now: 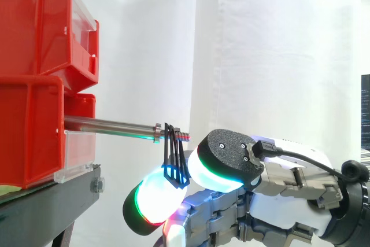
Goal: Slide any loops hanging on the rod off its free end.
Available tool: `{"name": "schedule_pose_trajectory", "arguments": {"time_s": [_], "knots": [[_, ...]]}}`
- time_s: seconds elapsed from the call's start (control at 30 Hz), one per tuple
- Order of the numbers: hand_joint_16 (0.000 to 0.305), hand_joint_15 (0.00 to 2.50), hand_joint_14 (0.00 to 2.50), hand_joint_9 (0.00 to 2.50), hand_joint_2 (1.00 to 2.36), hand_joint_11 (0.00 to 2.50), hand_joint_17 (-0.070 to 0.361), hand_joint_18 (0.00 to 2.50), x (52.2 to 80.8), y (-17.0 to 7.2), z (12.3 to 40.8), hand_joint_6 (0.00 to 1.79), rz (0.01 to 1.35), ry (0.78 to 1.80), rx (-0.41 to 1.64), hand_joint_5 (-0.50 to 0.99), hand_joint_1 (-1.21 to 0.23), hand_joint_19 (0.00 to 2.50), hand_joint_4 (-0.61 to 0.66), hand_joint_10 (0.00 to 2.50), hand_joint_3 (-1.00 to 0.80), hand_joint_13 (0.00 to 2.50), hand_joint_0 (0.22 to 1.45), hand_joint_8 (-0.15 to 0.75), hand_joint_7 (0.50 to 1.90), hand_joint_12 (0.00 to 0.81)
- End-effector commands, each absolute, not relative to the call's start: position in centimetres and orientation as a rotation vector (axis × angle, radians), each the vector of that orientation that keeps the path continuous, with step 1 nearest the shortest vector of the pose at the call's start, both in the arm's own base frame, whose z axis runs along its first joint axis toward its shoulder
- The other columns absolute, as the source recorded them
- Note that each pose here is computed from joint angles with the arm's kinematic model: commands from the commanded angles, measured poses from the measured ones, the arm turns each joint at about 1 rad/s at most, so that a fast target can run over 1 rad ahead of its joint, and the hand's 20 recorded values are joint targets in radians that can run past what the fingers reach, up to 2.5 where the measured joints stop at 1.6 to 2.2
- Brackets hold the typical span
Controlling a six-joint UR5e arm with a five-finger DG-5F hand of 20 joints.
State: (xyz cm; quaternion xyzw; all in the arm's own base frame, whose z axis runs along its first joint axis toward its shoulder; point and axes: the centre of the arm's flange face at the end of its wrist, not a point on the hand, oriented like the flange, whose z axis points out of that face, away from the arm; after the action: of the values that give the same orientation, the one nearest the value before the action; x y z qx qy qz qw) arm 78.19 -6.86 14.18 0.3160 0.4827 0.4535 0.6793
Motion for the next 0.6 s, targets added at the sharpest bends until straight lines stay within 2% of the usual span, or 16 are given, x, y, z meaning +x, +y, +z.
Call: {"name": "schedule_pose_trajectory", "arguments": {"time_s": [0.0, 0.2, 0.43, 0.57], "knots": [[0.051, 0.36, 0.01, 0.88, 1.02, 0.54, 0.114, 0.81, 78.22, -6.70, 14.13, 0.74, 1.007, 1.091, 0.696, -0.19, -0.62, 0.71, 0.14, 0.01, -0.22, 0.88, 0.64, 0.322, 0.94, 0.354], [0.051, 0.37, 0.01, 0.88, 1.02, 0.56, 0.114, 0.81, 78.25, -6.57, 14.19, 0.81, 1.010, 1.087, 0.693, -0.21, -0.64, 0.72, 0.16, 0.01, -0.22, 0.88, 0.63, 0.324, 0.89, 0.354], [0.051, 0.37, 0.01, 0.88, 1.02, 0.59, 0.114, 0.81, 78.28, -6.57, 14.34, 0.87, 1.011, 1.083, 0.691, -0.21, -0.64, 0.72, 0.15, 0.01, -0.26, 0.88, 0.61, 0.323, 0.91, 0.355], [0.051, 0.37, 0.01, 0.89, 1.02, 0.61, 0.114, 0.81, 78.25, -6.81, 14.34, 0.89, 1.009, 1.082, 0.692, -0.21, -0.63, 0.71, 0.13, 0.01, -0.19, 0.88, 0.60, 0.329, 0.93, 0.355]]}}
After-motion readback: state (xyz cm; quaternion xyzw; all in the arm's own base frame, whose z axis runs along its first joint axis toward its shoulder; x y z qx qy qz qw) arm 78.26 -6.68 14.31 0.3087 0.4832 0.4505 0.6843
